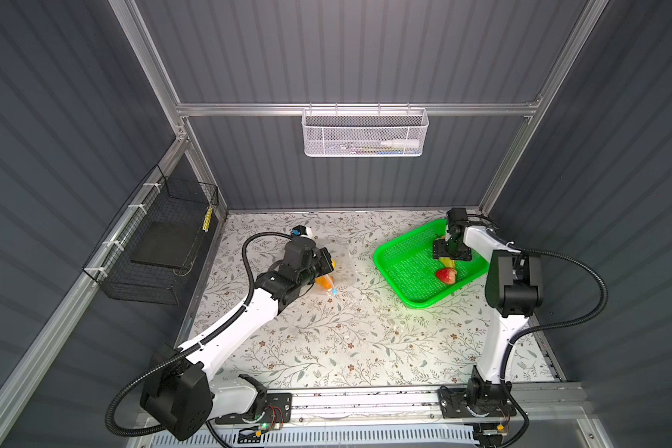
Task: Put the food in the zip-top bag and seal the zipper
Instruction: 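Lower the right gripper and grasp the green fruit between the strawberries, then lift the green fruit and carry it to the bag mouth with the right gripper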
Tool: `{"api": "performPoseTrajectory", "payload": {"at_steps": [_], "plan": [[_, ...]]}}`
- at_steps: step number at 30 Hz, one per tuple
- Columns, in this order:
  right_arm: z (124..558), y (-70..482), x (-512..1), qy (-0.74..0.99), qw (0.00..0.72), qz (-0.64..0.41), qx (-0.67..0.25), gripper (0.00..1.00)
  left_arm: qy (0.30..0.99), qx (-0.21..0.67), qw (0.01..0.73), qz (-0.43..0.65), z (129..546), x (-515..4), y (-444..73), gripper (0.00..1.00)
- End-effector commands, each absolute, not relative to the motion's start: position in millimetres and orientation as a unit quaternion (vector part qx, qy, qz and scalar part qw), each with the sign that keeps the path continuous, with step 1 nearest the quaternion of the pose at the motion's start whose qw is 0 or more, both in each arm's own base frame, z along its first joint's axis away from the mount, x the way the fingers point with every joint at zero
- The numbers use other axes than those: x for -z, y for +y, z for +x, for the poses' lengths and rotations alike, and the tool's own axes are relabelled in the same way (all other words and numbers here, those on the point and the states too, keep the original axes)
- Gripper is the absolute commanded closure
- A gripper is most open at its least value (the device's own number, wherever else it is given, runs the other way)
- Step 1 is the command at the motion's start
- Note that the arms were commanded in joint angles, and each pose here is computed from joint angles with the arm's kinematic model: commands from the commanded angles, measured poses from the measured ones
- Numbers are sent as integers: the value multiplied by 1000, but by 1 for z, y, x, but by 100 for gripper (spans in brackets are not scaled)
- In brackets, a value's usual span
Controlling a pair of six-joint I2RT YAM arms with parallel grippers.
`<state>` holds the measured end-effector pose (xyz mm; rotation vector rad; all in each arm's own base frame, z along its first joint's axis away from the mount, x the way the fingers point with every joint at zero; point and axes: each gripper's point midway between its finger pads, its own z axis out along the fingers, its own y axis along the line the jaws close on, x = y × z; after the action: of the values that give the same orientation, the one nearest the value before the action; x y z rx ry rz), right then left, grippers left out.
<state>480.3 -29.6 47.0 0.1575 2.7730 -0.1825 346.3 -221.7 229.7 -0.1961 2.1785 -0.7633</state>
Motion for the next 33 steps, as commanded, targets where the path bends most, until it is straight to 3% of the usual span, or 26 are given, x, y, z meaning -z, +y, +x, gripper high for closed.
{"api": "performPoseTrajectory", "payload": {"at_steps": [1, 13, 24, 33], "plan": [[486, -34, -50, 979, 182, 47, 82, 13, 859, 302, 404, -82, 343, -234, -219, 100], [484, -25, -57, 980, 186, 53, 54, 39, 858, 301, 407, -83, 342, -236, -217, 100], [482, -13, -154, 954, 290, 71, 11, 44, 858, 303, 407, -82, 342, -235, -218, 100], [467, 69, -242, 907, 387, 45, -163, 46, 856, 309, 407, -82, 343, -235, -221, 100]]}}
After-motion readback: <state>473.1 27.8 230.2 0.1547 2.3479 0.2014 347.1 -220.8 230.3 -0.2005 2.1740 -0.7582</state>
